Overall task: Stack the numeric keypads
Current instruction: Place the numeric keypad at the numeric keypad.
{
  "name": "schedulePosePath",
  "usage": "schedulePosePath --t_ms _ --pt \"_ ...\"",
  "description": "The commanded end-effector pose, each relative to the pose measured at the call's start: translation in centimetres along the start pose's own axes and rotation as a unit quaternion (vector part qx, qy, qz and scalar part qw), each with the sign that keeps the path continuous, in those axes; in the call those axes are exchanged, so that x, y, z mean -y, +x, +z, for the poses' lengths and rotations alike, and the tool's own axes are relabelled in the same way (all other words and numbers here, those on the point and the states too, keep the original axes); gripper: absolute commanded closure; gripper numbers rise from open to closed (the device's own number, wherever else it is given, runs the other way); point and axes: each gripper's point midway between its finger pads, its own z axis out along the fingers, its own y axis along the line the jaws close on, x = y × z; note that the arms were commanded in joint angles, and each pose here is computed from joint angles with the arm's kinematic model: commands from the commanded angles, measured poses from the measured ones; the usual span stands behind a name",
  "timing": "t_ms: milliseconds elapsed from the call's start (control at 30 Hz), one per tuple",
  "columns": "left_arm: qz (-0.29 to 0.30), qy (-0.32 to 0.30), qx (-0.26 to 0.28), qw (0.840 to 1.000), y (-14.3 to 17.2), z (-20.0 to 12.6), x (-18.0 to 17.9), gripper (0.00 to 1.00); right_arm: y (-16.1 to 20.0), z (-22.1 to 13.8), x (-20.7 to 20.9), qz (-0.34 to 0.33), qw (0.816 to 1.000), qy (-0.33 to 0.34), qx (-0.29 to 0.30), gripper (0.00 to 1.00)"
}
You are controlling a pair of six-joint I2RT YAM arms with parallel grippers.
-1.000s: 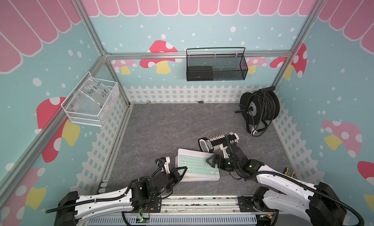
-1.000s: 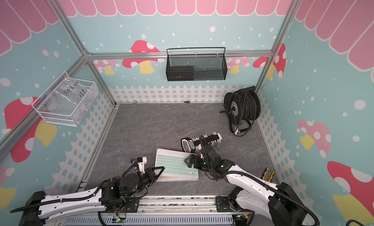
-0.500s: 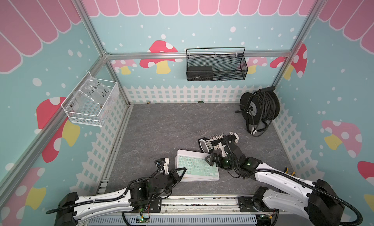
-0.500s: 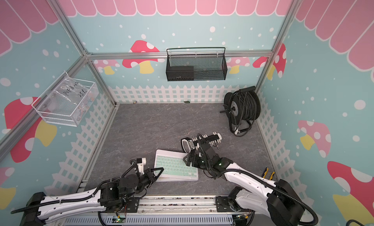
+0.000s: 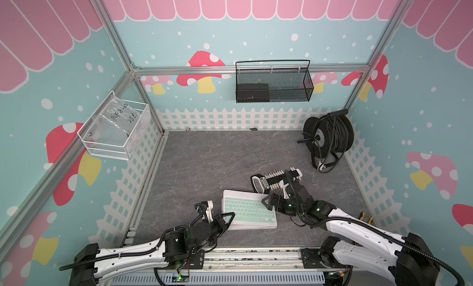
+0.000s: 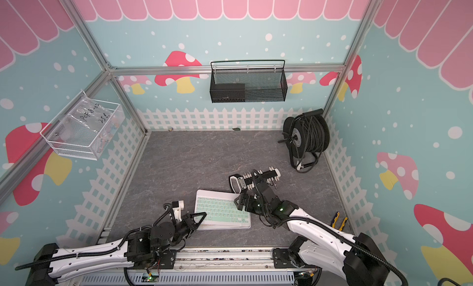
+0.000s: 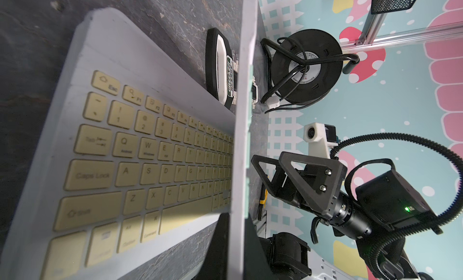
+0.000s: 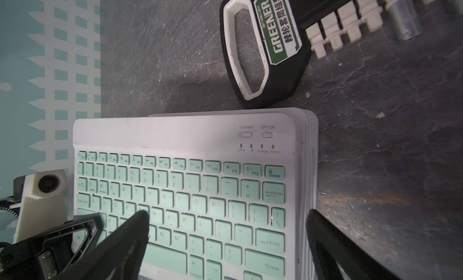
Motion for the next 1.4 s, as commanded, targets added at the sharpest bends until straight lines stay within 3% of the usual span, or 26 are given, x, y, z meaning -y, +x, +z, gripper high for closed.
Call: schedulePosePath --t_ms 0,100,233,367,833,1067,1367 --pt "0.002 -0.022 0.023 0.999 -0.7 -0.1 -1.6 1.0 0.6 0.4 0.4 0.003 1.0 0.01 -0.012 0.01" --pt "0.0 -0.029 0.018 0.999 -0.6 -0.2 -2.0 0.98 0.7 0.7 0.5 0.001 1.0 0.013 -0.016 0.0" --pt "0.003 -0.04 0.008 0.999 -0.2 -0.2 -2.3 0.72 0.7 1.0 0.5 0.002 1.0 0.014 -0.019 0.0" --pt "0.008 -0.054 0.005 0.998 -0.1 -0.3 -2.5 0.57 0.4 1.2 0.0 0.004 1.0 0.003 -0.015 0.0" --pt "0.011 -0.115 -0.006 0.993 0.0 -1.1 -3.0 0.23 0.3 1.9 -0.2 -0.002 1.0 0.007 -0.02 0.0" --pt "0.023 -0.159 -0.008 0.987 -0.1 -1.7 -3.6 0.15 0.3 1.8 -0.1 -0.001 1.0 0.006 -0.018 0.0" --pt "0.011 -0.215 -0.006 0.976 -0.2 -2.6 -5.5 0.15 0.5 1.7 0.3 0.002 1.0 0.009 -0.015 0.0"
